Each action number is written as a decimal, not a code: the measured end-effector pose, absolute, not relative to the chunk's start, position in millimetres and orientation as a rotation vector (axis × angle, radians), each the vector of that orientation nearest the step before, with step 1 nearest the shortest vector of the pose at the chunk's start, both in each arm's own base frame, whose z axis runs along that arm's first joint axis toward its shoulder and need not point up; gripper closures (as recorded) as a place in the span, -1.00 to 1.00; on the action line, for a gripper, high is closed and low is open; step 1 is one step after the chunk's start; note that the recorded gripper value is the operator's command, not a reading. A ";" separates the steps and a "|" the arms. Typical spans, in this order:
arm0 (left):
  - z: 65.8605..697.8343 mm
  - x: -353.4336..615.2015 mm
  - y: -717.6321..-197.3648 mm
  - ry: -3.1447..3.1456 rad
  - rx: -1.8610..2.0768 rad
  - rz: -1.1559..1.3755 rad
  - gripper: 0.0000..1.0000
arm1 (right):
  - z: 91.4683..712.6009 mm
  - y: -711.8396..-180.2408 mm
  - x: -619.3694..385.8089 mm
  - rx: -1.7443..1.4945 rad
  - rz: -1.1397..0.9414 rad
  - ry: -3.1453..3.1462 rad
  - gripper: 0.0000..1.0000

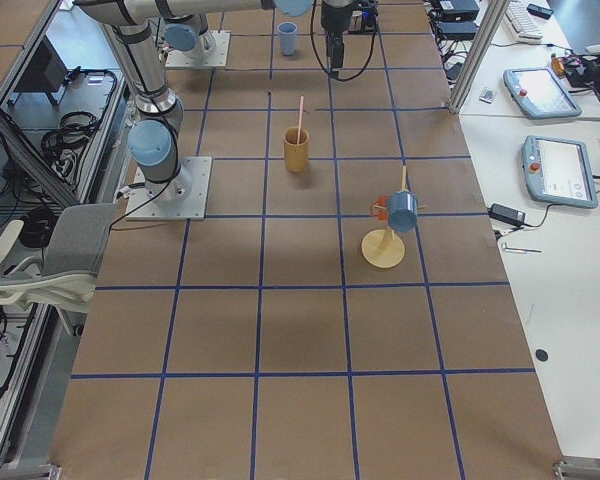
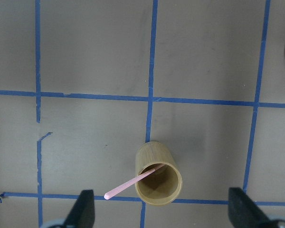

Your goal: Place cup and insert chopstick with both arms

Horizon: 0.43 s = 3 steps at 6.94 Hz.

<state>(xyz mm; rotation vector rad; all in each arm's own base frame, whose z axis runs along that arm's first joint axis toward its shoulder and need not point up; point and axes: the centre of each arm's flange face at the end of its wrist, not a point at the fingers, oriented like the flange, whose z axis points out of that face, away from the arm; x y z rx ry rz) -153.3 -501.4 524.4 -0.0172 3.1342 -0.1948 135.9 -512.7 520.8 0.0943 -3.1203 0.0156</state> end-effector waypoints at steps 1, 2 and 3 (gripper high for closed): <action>524.3 -153.6 -502.4 3.137 -0.017 -0.195 -1.00 | 520.5 -513.2 135.4 0.092 0.016 -3.120 -1.00; 523.3 -153.8 -503.5 3.139 -0.017 -0.192 -1.00 | 520.7 -513.8 135.2 0.092 0.021 -3.120 -1.00; 522.7 -153.9 -504.3 3.140 -0.017 -0.191 -1.00 | 521.3 -514.6 135.3 0.093 0.032 -3.120 -1.00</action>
